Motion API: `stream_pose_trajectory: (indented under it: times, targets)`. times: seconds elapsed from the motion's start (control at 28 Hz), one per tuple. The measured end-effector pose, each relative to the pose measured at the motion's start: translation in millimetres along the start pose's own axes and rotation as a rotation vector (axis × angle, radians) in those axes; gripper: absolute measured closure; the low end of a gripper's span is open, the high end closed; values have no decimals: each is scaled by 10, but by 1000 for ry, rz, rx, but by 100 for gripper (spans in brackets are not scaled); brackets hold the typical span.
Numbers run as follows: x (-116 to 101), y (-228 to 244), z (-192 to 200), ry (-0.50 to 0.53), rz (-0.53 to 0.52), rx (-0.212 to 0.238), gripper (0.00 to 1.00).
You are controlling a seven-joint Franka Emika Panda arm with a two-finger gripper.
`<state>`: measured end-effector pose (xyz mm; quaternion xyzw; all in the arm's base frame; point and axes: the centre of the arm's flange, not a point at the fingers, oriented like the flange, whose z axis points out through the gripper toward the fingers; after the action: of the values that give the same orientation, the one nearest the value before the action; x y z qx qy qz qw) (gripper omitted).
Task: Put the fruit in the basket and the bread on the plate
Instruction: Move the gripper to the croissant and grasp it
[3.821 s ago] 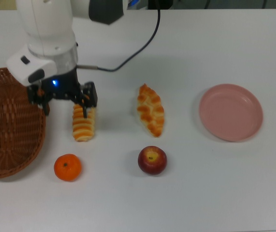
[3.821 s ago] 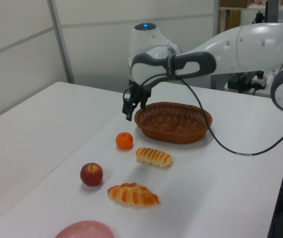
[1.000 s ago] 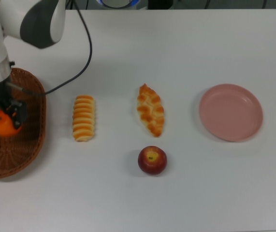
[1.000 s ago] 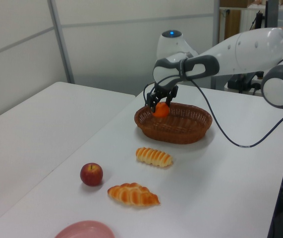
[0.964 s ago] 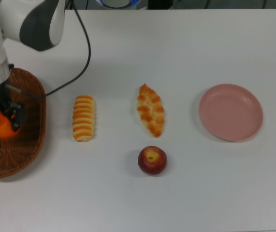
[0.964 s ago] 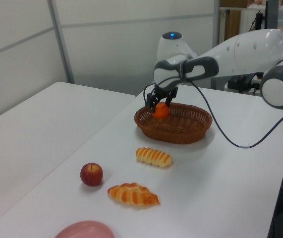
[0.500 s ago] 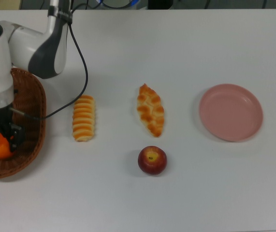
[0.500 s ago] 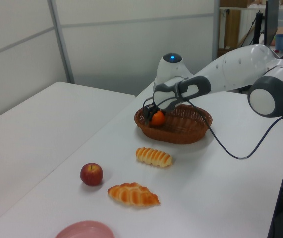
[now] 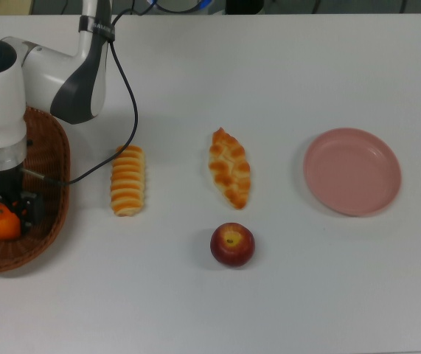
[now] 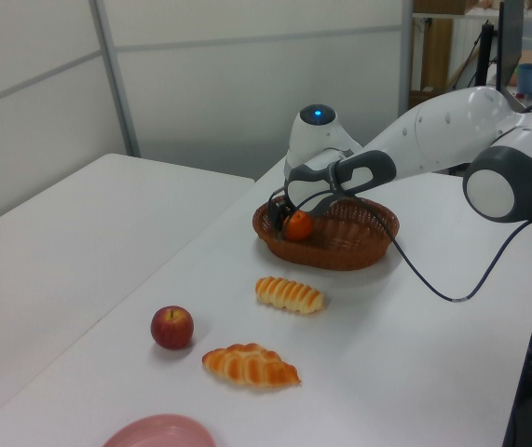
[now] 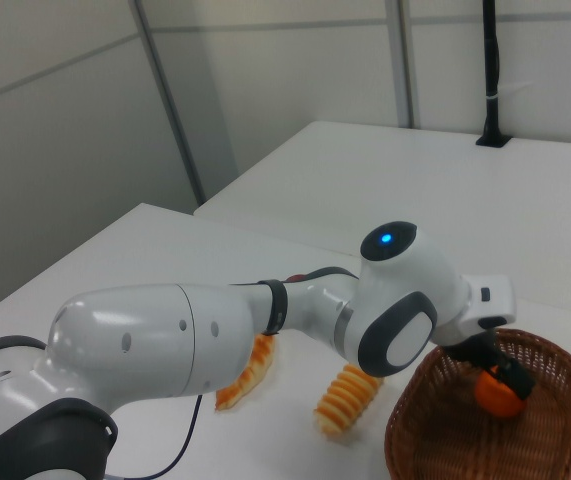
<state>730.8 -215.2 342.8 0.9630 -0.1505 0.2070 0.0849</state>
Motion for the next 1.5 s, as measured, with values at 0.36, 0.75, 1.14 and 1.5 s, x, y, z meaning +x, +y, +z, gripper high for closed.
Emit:
stream_pose_trajectory:
  times: [0.36,0.75,1.14,1.5]
  targets:
    - [156,-396,-686,-45,-13,59,0]
    - [-284,-2479,-1152,-54,-269,188,0]
    - [-770,-3423,-1208,-81,-403,241,0]
    - [-1465,-3778,-1169,-386,-544,147,0]
